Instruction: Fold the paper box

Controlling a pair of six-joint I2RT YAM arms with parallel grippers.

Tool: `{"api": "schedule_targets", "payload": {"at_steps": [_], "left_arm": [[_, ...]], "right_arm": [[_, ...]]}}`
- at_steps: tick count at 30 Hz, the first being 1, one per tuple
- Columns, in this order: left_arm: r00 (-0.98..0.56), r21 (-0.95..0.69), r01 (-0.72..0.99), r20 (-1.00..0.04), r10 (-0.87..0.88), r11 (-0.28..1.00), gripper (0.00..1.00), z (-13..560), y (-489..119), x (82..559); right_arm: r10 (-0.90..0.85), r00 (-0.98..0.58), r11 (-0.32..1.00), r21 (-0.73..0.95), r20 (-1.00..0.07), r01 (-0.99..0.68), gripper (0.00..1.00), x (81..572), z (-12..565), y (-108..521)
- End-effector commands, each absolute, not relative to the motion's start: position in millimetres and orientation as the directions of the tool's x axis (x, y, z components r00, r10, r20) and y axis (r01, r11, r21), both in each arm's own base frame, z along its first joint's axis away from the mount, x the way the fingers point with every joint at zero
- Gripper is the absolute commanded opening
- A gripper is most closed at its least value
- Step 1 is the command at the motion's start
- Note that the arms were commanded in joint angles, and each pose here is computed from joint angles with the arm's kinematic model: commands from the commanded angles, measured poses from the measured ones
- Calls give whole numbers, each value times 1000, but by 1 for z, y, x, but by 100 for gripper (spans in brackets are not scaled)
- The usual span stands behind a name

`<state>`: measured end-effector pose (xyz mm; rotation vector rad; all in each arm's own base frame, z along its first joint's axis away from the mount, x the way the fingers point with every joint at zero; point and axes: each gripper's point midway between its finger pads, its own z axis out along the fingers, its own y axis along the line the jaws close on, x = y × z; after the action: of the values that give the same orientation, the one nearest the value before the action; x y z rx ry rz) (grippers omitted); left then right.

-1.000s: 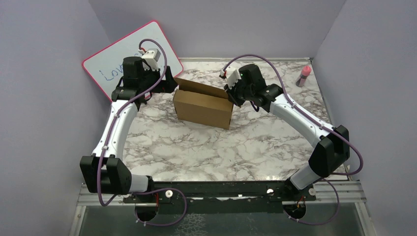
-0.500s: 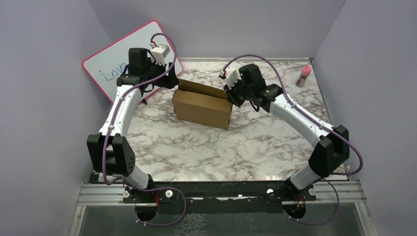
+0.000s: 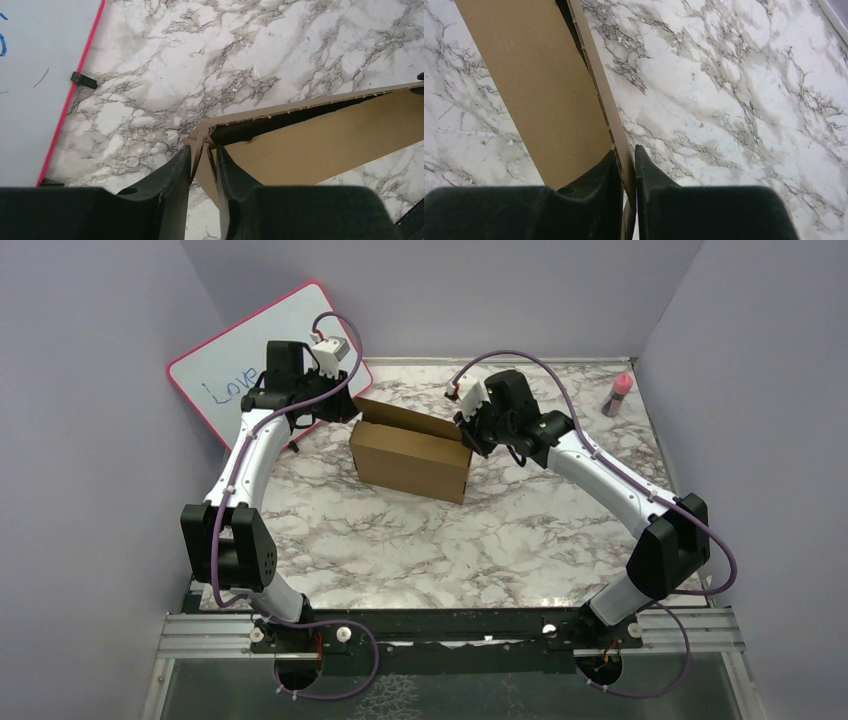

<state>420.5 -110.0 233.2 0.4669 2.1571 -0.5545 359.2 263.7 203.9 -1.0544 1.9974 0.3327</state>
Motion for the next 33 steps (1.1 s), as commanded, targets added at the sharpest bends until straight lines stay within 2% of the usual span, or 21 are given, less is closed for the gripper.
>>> {"api": "schedule_targets", "payload": {"at_steps": [1, 10, 21, 33], "left_arm": [[-582, -281, 498, -810, 76, 820, 22, 251, -115, 409], [-663, -371, 389, -748, -23, 843, 1, 238, -117, 399], [-656, -393, 363, -752, -67, 845, 0, 252, -127, 399], [-663, -275, 325, -749, 10, 905, 0, 240, -128, 394]], "right_arm": [[-568, -329, 596, -101, -754, -797, 17, 354, 187, 270], [-563, -337, 597, -89, -755, -797, 17, 355, 186, 272], [-562, -341, 598, -85, -753, -797, 17, 356, 185, 273], [-561, -343, 598, -82, -753, -797, 17, 355, 184, 274]]}}
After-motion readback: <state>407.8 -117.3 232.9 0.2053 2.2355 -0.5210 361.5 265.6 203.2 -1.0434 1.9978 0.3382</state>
